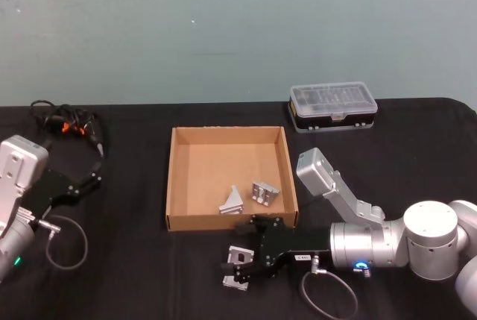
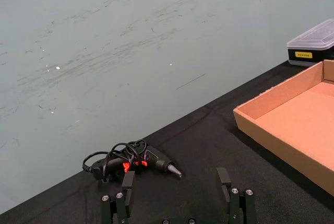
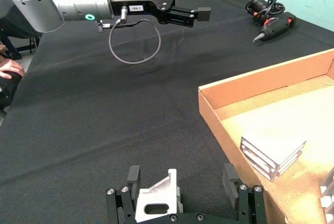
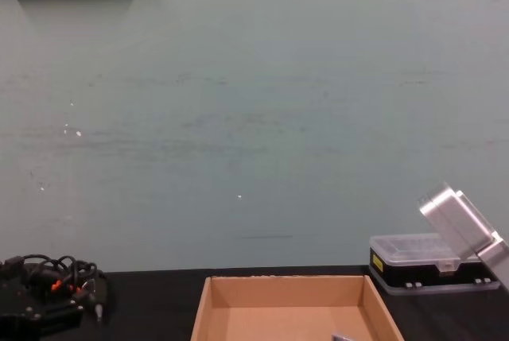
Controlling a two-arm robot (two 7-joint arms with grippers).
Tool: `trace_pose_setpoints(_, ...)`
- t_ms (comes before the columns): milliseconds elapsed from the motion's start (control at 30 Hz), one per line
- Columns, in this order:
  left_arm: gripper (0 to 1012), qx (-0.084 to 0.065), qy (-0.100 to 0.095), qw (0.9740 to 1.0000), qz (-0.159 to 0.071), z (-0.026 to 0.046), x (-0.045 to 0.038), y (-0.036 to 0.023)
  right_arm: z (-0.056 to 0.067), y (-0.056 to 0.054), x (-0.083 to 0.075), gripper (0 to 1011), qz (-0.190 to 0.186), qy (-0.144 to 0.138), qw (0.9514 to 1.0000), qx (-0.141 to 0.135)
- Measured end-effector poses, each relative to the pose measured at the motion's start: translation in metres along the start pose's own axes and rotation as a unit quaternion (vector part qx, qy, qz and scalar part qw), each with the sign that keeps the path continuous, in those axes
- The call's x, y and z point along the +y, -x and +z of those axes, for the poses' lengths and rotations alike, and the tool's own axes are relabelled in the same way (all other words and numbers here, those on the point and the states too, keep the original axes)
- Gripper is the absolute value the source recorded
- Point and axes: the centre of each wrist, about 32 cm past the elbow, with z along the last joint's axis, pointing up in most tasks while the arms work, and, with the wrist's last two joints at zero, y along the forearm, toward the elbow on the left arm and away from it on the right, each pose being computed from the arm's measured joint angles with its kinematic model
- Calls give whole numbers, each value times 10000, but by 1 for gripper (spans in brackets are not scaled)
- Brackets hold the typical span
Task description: Use one hand to pick up the angle iron from the table and place it into the box.
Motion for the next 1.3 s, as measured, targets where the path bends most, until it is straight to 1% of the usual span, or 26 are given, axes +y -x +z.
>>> trace_pose_setpoints(200,1000,0,0,10000,0,0,0,0,-1,1,-2,994,0,-4,10000,-3)
trace_pose_setpoints(233,1000,0,0,10000,0,0,0,0,0,1,-2,968,1,-5,10000,-4)
trace_pose_setpoints(300,1000,0,0,10000,0,0,0,0,-1,2,-2,947,2,-6,10000,-4)
trace_pose_setpoints(333,1000,0,0,10000,0,0,0,0,-2,2,-2,906,2,-6,10000,-4)
trace_pose_setpoints(400,1000,0,0,10000,0,0,0,0,-2,2,-3,870,2,-6,10000,-4)
trace_pose_setpoints(467,1000,0,0,10000,0,0,0,0,-2,3,-3,802,3,-7,10000,-4)
trace_pose_setpoints(500,1000,0,0,10000,0,0,0,0,-2,3,-3,787,3,-8,10000,-5)
trace_pose_setpoints(533,1000,0,0,10000,0,0,0,0,-1,3,-3,734,3,-9,10000,-6)
trace_pose_setpoints(667,1000,0,-1,10000,0,0,0,0,-2,3,-4,651,3,-10,10000,-6)
trace_pose_setpoints(767,1000,0,0,10000,0,0,0,0,-2,2,-4,504,2,-11,10000,-7)
trace_pose_setpoints(867,1000,0,0,10000,0,0,0,0,-2,3,-4,446,3,-11,10000,-6)
trace_pose_setpoints(900,1000,0,0,10000,0,0,0,0,-2,3,-4,390,3,-11,10000,-6)
trace_pose_setpoints(1033,1000,0,0,10000,0,0,0,0,-1,3,-4,281,3,-11,10000,-7)
trace_pose_setpoints(1067,1000,0,0,10000,0,0,0,0,-2,3,-4,224,3,-11,10000,-6)
trace_pose_setpoints(1133,1000,0,0,10000,0,0,0,0,-2,3,-4,189,4,-12,10000,-6)
trace_pose_setpoints(1167,1000,0,0,10000,0,0,0,0,-2,3,-4,153,4,-12,10000,-6)
trace_pose_setpoints(1300,1000,0,0,10000,0,0,0,0,-2,3,-4,124,4,-13,10000,-5)
